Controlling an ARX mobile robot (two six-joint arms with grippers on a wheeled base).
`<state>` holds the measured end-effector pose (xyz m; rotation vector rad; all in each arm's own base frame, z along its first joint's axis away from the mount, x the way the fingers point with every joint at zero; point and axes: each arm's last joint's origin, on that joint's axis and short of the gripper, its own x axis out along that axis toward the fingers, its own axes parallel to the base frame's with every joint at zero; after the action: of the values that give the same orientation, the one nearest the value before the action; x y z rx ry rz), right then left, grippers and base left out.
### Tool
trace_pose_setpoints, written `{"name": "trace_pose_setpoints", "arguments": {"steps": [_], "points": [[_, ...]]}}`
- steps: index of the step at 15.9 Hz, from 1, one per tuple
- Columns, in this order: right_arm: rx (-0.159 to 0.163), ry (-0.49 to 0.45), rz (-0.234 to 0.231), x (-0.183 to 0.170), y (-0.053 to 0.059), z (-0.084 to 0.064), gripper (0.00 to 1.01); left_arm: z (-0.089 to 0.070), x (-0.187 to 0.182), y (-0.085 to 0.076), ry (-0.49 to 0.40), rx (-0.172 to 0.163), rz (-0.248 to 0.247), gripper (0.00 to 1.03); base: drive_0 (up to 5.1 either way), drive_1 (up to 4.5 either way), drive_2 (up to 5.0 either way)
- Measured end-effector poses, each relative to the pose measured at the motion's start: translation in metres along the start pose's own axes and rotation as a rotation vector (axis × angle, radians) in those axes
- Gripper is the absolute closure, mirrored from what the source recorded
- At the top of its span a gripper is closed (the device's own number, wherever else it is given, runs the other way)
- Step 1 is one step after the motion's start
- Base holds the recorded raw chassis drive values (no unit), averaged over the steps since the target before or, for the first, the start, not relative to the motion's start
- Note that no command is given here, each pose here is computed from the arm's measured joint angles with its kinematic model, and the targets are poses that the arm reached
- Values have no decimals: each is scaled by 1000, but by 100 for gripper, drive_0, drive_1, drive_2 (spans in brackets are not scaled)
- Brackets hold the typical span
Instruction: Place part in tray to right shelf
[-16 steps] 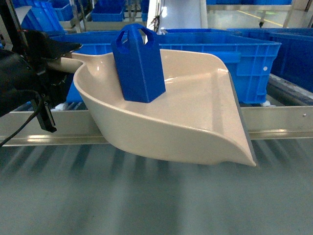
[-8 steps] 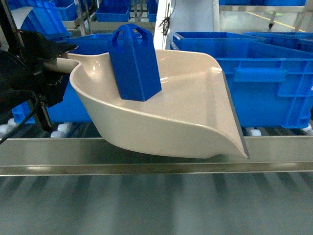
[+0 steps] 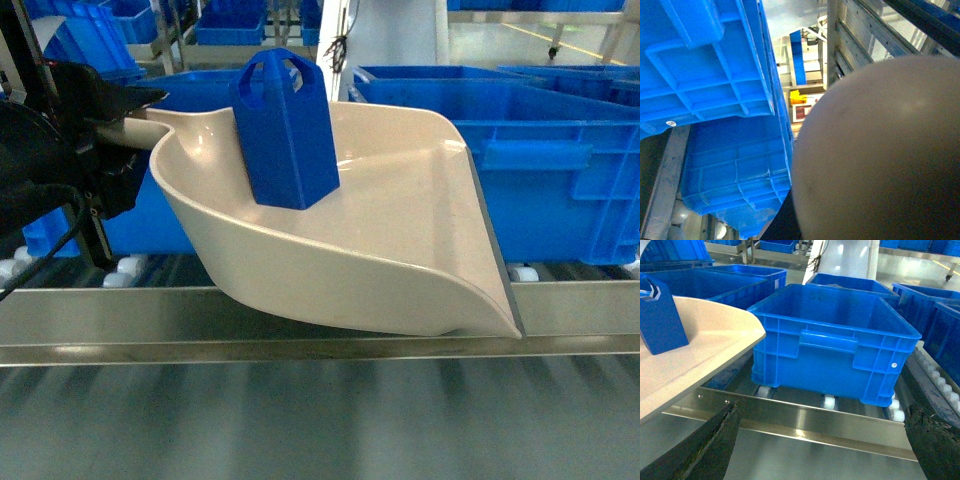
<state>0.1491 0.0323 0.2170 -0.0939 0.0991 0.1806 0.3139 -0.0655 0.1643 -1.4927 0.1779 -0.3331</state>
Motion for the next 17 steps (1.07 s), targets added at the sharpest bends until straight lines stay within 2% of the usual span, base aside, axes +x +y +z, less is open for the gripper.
{"name": "trace_pose_setpoints", "arguments": {"steps": [14, 17], "points": [[0, 0, 0, 0, 0, 0, 3, 0, 0, 0, 0, 0, 0, 89, 7, 397, -382], [0, 0, 0, 0, 0, 0, 3, 0, 0, 0, 0, 0, 0, 89, 0, 0, 0]]}}
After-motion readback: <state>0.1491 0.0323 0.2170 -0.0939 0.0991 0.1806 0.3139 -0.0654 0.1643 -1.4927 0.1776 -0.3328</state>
